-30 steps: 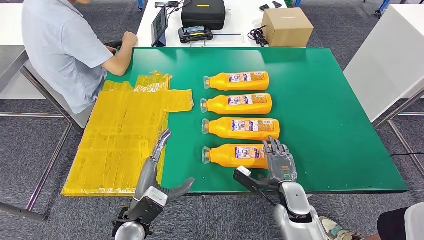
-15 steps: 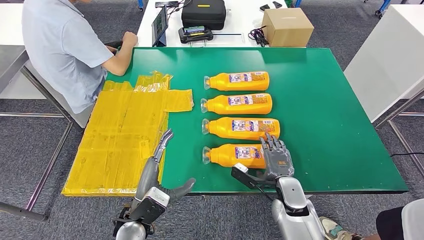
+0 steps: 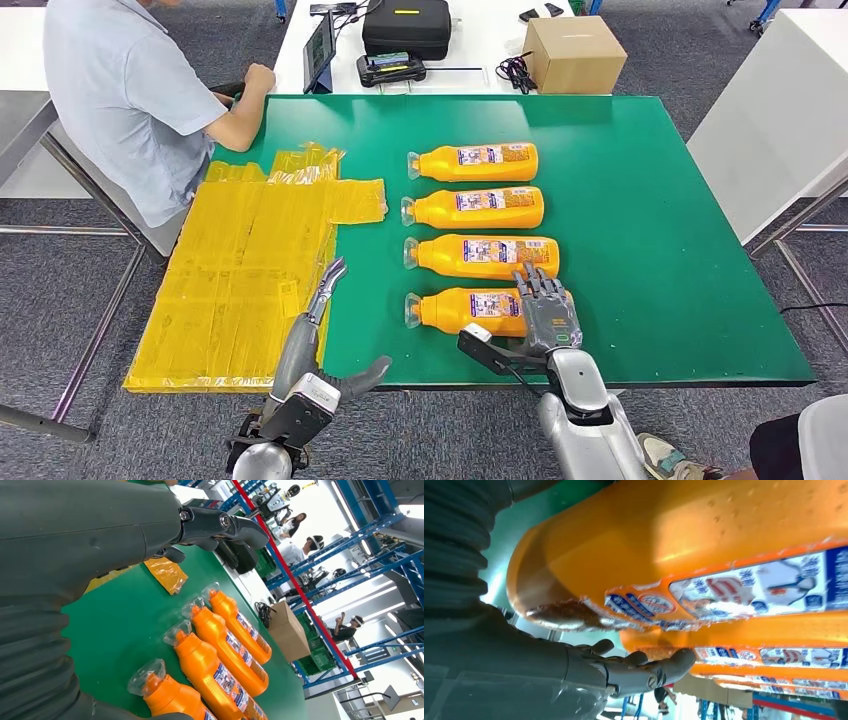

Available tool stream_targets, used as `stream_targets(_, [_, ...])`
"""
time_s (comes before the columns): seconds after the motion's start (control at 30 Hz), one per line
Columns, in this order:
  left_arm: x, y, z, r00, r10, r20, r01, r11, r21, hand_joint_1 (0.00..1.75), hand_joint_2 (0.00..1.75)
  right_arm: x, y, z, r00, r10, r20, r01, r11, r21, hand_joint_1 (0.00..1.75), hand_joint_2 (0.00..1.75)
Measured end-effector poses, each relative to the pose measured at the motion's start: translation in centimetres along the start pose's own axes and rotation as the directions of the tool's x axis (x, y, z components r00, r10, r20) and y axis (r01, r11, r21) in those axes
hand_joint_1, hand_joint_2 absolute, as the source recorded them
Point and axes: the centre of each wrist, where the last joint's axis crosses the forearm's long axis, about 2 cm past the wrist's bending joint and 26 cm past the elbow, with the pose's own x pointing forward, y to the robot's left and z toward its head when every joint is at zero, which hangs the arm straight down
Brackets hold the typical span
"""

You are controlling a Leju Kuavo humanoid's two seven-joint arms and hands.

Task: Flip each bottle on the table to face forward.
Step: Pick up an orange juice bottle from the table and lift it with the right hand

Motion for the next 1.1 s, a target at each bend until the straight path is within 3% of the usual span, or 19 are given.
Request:
stream_targets(0.03, [0.0, 0.0, 0.0, 1.000, 0.000, 0.000, 0.000, 1.000, 0.000, 0.00, 1.75, 0.0, 0.1, 0.0, 1.000, -0.009, 0.003, 0.009, 1.000, 0.010, 1.33, 1.75])
stream_targets(0.07, [0.0, 0.0, 0.0, 1.000, 0.000, 0.000, 0.000, 1.000, 0.000, 0.00, 1.75, -0.1, 0.3, 0.0, 1.000, -0.017, 0.006, 0.017, 1.000, 0.021, 1.50, 1.75])
stream_targets(0.57, [0.0, 0.0, -0.9, 1.000, 0.000, 0.013, 0.000, 1.000, -0.002, 0.00, 1.75, -1.3, 0.7, -1.0, 0.999, -0.037, 0.025, 0.035, 0.998, 0.059, 1.31, 1.75])
stream_targets(0.8, [0.0, 0.0, -0.9, 1.000, 0.000, 0.013, 0.000, 1.000, -0.002, 0.00, 1.75, -1.3, 0.7, -1.0, 0.999, -0.045, 0.028, 0.043, 0.997, 0.062, 1.54, 1.75])
stream_targets(1.1, [-0.1, -0.1, -0.8, 1.000, 0.009, 0.020, -0.009, 1.000, -0.001, 0.00, 1.75, -2.4, 0.9, -0.6, 0.983, -0.175, 0.062, 0.171, 0.983, 0.066, 1.71, 1.75])
